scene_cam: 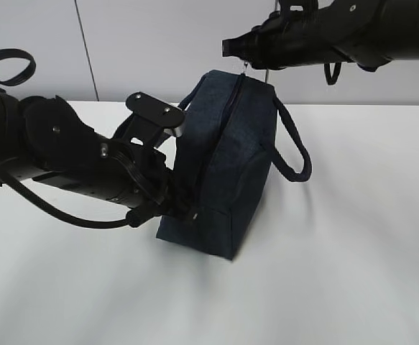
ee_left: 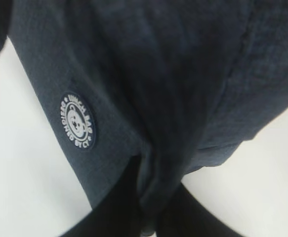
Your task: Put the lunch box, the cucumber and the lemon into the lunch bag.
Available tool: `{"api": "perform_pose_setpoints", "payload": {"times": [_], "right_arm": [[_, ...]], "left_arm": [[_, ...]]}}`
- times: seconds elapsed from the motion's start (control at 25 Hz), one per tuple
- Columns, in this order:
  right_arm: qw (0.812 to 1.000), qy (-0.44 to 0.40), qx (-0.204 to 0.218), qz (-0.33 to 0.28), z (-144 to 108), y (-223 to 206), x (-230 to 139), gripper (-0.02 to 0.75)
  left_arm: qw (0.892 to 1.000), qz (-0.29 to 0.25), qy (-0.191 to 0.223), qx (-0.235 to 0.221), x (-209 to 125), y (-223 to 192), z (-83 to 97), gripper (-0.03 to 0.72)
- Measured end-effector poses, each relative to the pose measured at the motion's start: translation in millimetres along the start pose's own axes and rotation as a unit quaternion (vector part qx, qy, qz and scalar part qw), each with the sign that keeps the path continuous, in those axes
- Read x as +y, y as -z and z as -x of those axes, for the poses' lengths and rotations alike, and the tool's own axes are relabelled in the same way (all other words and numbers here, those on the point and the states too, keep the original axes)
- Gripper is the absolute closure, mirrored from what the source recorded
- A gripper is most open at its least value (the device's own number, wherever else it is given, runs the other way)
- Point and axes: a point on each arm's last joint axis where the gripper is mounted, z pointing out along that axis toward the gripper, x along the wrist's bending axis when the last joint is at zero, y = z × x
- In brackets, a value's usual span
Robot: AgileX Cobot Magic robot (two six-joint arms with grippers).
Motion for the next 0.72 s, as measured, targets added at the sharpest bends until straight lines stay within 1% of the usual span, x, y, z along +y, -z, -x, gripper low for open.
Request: {"api": "perform_pose_setpoints", "payload": {"times": [0.2,0.36,0.52,0.72], "right_arm": [[1.000,-0.005,0.001,-0.026,12.3,-2.9,-4.6,0.738],[0.999,-0.006,0.013,-0.053,21.6,-7.7,-3.4,0.738],[0.998,0.007,0.024,-0.060,20.9,-7.9,3.7,0.738],[0.997,0.014,0.039,-0.067,17.5,-8.0,11.1,0.738]], "left_arm": [[1.000,-0.002,0.000,-0.002,-0.3,0.1,0.3,0.690],[1.000,-0.003,0.000,-0.003,-0.3,0.6,0.6,0.690],[1.000,-0.004,0.004,-0.004,-0.5,0.6,0.9,0.691],[1.000,-0.010,0.021,-0.011,-1.5,0.8,2.2,0.691]]}}
